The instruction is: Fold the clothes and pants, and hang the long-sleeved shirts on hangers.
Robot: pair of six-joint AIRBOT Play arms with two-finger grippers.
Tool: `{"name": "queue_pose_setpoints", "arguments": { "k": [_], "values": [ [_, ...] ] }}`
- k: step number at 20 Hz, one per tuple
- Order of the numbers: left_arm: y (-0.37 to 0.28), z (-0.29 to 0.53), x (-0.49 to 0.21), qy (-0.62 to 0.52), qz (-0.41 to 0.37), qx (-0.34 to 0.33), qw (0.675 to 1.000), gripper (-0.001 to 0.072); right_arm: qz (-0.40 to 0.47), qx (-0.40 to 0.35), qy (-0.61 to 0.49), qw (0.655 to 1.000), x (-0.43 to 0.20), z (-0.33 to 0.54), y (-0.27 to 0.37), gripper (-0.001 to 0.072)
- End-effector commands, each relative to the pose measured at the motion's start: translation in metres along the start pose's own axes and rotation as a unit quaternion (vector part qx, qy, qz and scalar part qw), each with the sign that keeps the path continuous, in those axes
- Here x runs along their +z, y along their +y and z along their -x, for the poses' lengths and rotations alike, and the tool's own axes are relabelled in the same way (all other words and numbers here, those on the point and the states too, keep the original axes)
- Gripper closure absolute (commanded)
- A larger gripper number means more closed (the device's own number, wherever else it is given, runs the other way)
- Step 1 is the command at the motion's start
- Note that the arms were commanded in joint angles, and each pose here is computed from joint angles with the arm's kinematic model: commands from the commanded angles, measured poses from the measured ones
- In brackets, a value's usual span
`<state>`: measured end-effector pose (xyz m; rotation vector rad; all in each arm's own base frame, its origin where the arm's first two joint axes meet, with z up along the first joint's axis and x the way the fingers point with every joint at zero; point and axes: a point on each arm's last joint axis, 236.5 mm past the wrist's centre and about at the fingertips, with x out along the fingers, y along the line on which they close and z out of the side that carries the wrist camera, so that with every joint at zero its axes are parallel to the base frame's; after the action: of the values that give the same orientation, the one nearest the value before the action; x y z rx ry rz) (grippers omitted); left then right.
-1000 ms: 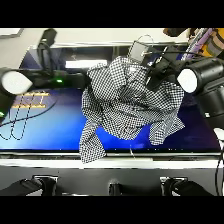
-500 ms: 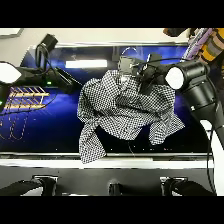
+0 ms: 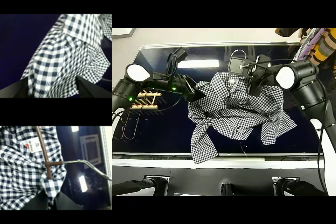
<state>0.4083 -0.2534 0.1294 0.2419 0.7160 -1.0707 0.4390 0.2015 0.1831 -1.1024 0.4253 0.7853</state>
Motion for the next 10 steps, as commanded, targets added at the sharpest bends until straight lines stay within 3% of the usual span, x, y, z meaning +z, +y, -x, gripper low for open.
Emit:
{"name": "queue_pose_setpoints", "arguments": {
  "k": [1,2,4,6,10],
  "values": [
    [0.000,-0.010,-0.003,0.001,-0.002,-0.011,1.000,0.0118,-0.004,0.009,-0.017,1.000,0.008,0.003,0.004,0.0684],
    [0.003,-0.011,-0.001,-0.003,-0.001,-0.006,1.000,0.0188,-0.005,0.009,-0.019,1.000,0.009,0.004,0.004,0.0684],
    [0.007,-0.011,0.001,-0.008,-0.001,0.001,1.000,0.0489,-0.005,0.009,-0.021,1.000,0.010,0.007,0.005,0.0683],
    [0.009,-0.011,0.002,-0.011,-0.001,0.005,1.000,0.0682,-0.005,0.008,-0.021,1.000,0.011,0.013,0.004,0.0682],
    [0.010,-0.009,0.006,-0.017,-0.027,0.012,0.999,0.0690,-0.063,-0.015,-0.028,0.998,0.014,0.029,-0.006,0.0681]
  ]
}}
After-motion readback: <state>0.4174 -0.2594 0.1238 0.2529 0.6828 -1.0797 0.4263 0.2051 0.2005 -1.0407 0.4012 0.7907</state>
